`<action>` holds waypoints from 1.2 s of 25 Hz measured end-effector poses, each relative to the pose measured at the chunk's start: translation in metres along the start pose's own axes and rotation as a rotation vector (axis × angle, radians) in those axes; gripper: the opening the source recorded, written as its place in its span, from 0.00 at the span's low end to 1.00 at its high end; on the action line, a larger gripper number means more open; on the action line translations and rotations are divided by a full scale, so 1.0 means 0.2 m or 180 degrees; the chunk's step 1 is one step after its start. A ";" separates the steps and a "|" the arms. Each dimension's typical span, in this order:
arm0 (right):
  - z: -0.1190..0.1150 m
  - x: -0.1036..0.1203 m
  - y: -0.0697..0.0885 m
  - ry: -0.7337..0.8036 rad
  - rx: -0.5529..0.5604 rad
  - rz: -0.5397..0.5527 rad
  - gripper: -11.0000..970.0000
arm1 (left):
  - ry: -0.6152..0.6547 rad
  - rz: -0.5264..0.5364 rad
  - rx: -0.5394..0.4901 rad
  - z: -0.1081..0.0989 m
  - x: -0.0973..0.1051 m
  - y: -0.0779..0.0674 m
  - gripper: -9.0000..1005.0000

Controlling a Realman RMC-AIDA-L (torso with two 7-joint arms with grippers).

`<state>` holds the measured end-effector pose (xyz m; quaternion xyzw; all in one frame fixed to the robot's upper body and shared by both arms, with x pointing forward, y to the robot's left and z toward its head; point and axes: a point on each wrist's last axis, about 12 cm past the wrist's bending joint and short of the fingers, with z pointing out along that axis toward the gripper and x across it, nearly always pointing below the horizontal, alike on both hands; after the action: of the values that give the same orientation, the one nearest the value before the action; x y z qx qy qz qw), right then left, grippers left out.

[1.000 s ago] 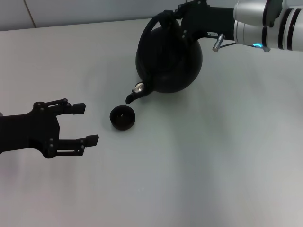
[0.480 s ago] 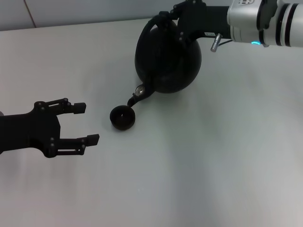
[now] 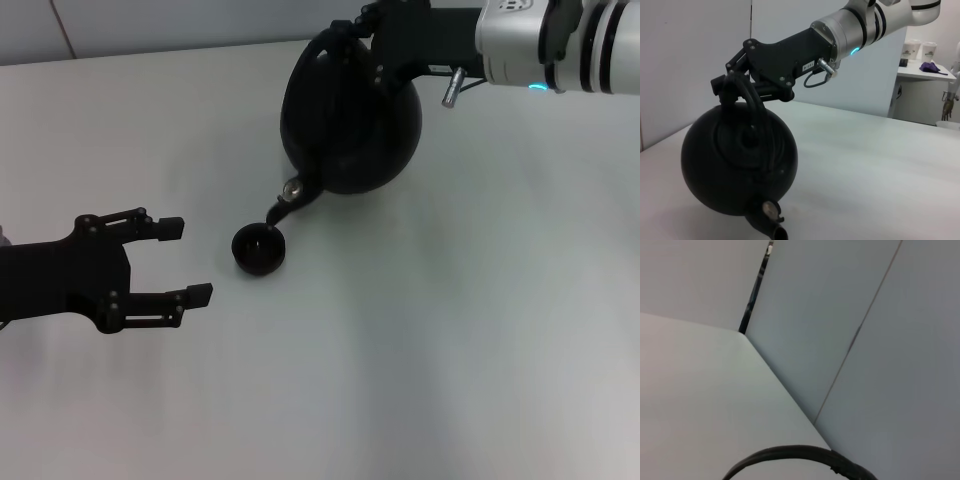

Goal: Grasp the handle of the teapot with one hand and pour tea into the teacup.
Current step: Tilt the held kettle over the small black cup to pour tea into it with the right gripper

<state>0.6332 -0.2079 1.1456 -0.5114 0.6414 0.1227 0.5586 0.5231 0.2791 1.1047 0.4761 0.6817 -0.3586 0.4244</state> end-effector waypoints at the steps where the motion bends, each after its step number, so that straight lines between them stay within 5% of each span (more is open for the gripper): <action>1: 0.00 0.00 0.00 0.0008 -0.0010 -0.0014 0.14 | 0.0000 0.0000 0.0000 0.00 0.00 0.00 0.86; 30: 0.02 -0.03 -0.01 0.0033 -0.0045 -0.0170 0.14 | -0.0007 -0.0007 -0.0016 0.01 0.00 0.00 0.86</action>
<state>0.6350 -0.2026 1.1510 -0.5329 0.6295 0.1096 0.5547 0.5234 0.2776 1.1038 0.4739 0.6826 -0.3578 0.4259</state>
